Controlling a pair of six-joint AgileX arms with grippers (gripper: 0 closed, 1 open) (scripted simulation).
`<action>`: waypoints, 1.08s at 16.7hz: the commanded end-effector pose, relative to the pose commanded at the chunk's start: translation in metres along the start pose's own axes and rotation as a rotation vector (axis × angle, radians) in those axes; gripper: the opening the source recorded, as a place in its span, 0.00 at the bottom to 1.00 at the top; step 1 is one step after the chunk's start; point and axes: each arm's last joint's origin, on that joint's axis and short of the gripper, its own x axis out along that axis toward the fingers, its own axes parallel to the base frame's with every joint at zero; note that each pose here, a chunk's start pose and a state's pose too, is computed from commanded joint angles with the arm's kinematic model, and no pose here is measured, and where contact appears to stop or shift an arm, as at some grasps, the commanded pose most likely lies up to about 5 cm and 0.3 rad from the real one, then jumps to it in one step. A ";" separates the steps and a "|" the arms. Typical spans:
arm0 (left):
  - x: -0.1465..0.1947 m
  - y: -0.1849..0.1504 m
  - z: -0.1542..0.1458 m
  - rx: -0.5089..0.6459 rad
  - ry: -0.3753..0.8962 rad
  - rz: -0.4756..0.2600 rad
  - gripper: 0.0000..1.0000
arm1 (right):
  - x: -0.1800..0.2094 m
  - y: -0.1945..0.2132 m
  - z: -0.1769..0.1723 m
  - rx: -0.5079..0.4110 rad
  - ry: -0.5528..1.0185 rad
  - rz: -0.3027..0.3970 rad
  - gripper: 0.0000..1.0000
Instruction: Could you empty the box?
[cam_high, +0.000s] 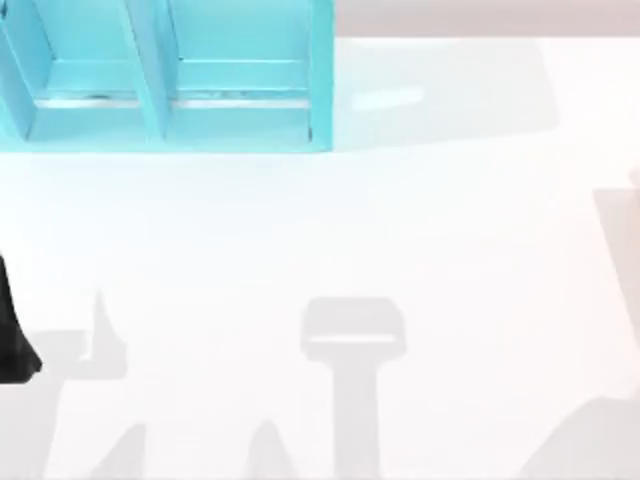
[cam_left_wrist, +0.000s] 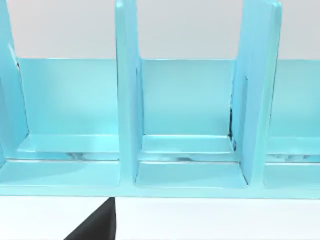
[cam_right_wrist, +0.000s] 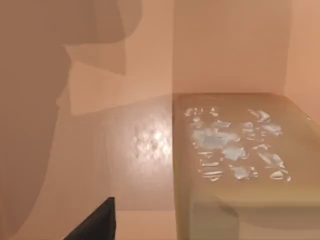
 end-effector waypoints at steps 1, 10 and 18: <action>0.000 0.000 0.000 0.000 0.000 0.000 1.00 | 0.011 0.000 0.000 0.000 -0.005 -0.003 1.00; 0.000 0.000 0.000 0.000 0.000 0.000 1.00 | 0.037 0.002 -0.004 0.000 0.004 0.002 0.85; 0.000 0.000 0.000 0.000 0.000 0.000 1.00 | 0.037 0.002 -0.004 0.000 0.004 0.002 0.25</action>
